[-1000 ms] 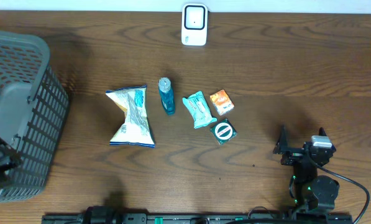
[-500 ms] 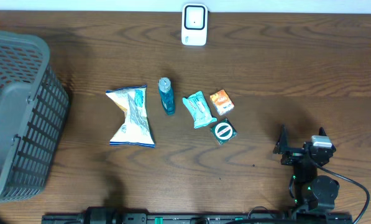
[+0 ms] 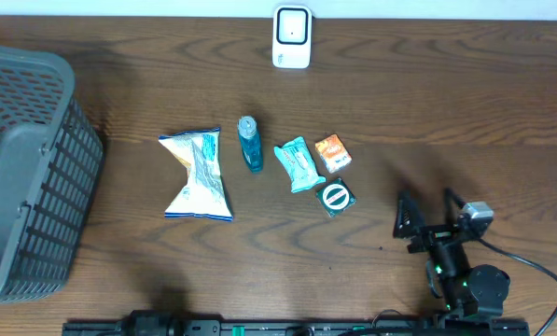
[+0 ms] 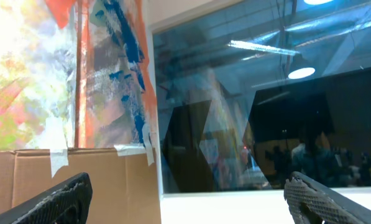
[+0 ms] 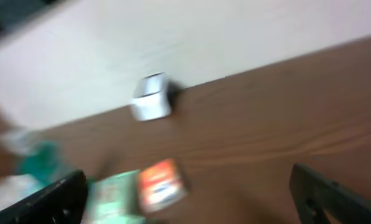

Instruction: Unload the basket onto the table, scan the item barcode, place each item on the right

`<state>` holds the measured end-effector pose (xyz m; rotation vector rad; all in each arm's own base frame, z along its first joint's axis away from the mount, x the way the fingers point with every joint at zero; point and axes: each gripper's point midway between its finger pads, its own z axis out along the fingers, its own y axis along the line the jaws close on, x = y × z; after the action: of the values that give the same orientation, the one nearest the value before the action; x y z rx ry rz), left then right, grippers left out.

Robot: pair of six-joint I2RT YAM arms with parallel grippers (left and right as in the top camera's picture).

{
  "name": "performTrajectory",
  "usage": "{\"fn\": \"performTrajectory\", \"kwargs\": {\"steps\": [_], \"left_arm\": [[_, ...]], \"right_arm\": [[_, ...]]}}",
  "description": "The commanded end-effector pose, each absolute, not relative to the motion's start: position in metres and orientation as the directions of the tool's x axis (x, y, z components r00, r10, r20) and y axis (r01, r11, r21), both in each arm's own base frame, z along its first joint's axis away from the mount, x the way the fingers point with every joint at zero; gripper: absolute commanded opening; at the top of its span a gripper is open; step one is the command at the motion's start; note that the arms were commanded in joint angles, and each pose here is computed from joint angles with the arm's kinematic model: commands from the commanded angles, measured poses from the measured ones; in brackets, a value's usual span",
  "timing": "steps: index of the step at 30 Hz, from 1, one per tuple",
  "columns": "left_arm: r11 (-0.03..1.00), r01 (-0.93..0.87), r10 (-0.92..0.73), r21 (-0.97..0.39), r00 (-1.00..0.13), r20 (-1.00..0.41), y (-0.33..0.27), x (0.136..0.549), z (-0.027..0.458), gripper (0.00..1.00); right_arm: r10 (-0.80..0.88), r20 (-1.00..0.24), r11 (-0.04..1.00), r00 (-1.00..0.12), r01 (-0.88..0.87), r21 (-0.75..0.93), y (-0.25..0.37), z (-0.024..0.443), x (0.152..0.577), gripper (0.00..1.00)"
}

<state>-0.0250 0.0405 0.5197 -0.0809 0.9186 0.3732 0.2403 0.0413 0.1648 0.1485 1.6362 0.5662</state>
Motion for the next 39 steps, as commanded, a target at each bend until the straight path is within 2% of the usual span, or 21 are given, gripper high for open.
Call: {"fn": "performTrajectory", "kwargs": {"steps": [1,5,8,12,15,17,21,25,28,30,32,36,39], "left_arm": [[0.937,-0.336,0.278,0.093,0.559,-0.781,0.036,-0.017,0.516,0.98],[0.964,-0.263,0.176,0.032,0.546,-0.819,0.034,0.007,0.502,0.98],[0.956,-0.293,0.176,0.017,0.526,-0.832,0.040,0.023,0.494,0.98],[0.933,-0.359,0.169,0.002,0.434,-0.885,0.054,0.058,0.464,0.98],[0.946,-0.319,0.062,-0.051,0.334,-0.941,0.054,0.088,0.425,0.98],[0.948,-0.297,-0.035,-0.117,0.268,-0.963,0.054,0.111,0.394,0.98],[0.955,-0.262,-0.083,-0.137,0.207,-0.975,0.049,0.136,0.364,0.98],[0.988,-0.121,-0.085,-0.100,0.119,-0.989,0.023,0.162,0.334,0.98],[0.991,-0.093,-0.087,-0.091,0.055,-0.995,0.017,0.180,0.303,0.98],[0.992,-0.093,-0.087,-0.091,0.047,-0.995,0.017,0.187,0.295,0.98],[0.992,-0.089,-0.087,-0.091,0.046,-0.995,0.016,0.197,0.283,0.98],[0.992,-0.094,-0.088,-0.088,-0.001,-0.996,0.016,0.210,0.254,0.98],[0.988,-0.101,-0.126,-0.120,-0.058,-0.990,0.016,0.217,0.227,0.98]], "right_arm": [[0.622,-0.706,0.640,-0.339,-0.300,0.708,0.072,0.167,0.228,0.99],[0.757,-0.505,0.439,-0.415,-0.250,0.863,0.077,0.177,0.226,0.99],[0.642,-0.683,0.513,-0.349,-0.466,0.721,0.092,0.208,0.214,0.99],[0.596,-0.739,0.543,-0.314,-0.521,0.659,0.096,0.223,0.208,0.99],[0.560,-0.771,0.597,-0.303,-0.497,0.630,0.093,0.224,0.212,0.99],[0.481,-0.807,0.667,-0.342,-0.456,0.590,0.092,0.221,0.216,0.99],[0.368,-0.861,0.759,-0.351,-0.422,0.496,0.086,0.237,0.233,0.99],[0.270,-0.888,0.810,-0.371,-0.411,0.418,0.081,0.256,0.257,0.99],[0.140,-0.862,0.862,-0.487,-0.368,0.348,0.083,0.242,0.286,0.98],[0.075,-0.833,0.874,-0.548,-0.367,0.320,0.091,0.231,0.294,0.99],[-0.065,-0.769,0.904,-0.636,-0.364,0.225,0.108,0.208,0.305,0.99],[-0.245,-0.669,0.927,-0.702,-0.372,0.051,0.126,0.170,0.315,0.99],[-0.334,-0.614,0.893,-0.715,-0.449,0.037,0.152,0.144,0.312,0.99]]}}
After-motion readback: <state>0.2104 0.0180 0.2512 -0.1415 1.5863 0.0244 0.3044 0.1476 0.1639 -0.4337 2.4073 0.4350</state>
